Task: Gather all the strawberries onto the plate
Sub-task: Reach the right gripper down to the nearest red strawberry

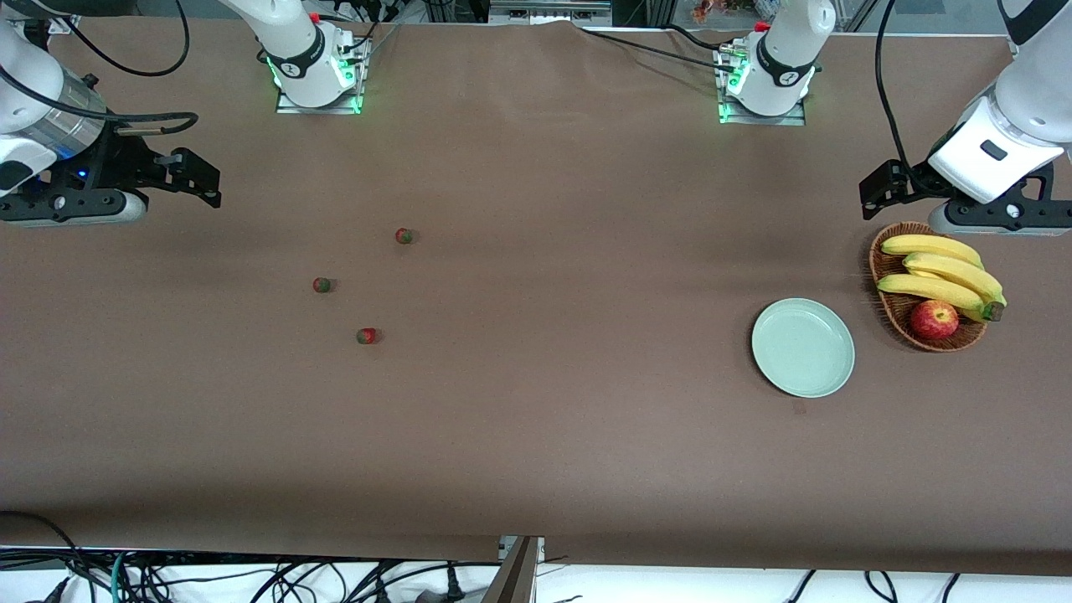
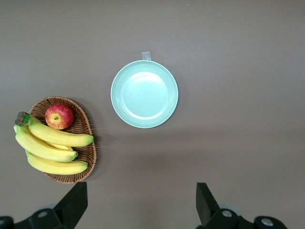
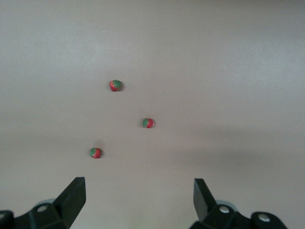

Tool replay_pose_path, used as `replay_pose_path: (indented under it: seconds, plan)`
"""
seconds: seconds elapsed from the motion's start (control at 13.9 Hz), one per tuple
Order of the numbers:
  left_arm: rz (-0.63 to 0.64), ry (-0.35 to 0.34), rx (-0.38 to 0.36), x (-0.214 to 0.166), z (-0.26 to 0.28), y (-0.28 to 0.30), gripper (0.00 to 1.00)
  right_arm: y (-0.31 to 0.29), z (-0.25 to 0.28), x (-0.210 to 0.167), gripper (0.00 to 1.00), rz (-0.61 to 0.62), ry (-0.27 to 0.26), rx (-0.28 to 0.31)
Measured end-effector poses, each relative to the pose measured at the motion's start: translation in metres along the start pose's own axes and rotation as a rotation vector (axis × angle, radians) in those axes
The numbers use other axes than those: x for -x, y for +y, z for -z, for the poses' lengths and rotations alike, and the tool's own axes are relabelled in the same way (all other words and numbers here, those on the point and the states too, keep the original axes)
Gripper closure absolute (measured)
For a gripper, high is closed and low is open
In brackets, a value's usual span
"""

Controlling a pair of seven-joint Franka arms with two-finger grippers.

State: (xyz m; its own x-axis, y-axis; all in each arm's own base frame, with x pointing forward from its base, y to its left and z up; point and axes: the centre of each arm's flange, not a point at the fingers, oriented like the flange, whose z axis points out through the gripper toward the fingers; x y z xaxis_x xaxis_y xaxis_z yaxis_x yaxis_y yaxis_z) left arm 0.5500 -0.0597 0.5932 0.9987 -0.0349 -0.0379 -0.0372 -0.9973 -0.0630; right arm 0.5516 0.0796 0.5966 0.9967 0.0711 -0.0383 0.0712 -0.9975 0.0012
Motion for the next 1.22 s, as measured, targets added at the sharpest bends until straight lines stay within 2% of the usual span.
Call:
replay_pose_path:
  seconds: [0.43, 0.72, 0.93, 1.22]
  plan:
    - [0.0, -0.002, 0.0, 0.0, 0.0, 0.0, 0.0, -0.003, -0.002, -0.001, 0.0, 0.006, -0.004, 0.001]
    - [0.001, -0.002, 0.0, 0.0, 0.0, 0.0, 0.0, -0.013, -0.026, -0.008, 0.0, 0.024, -0.056, 0.007]
    - [0.011, -0.004, 0.0, 0.0, -0.001, -0.006, 0.0, -0.021, -0.081, -0.015, 0.0, 0.034, -0.123, 0.016]
    - [0.018, -0.005, 0.0, 0.0, -0.001, -0.01, 0.0, -0.034, -0.185, -0.023, 0.0, 0.038, -0.076, 0.015]
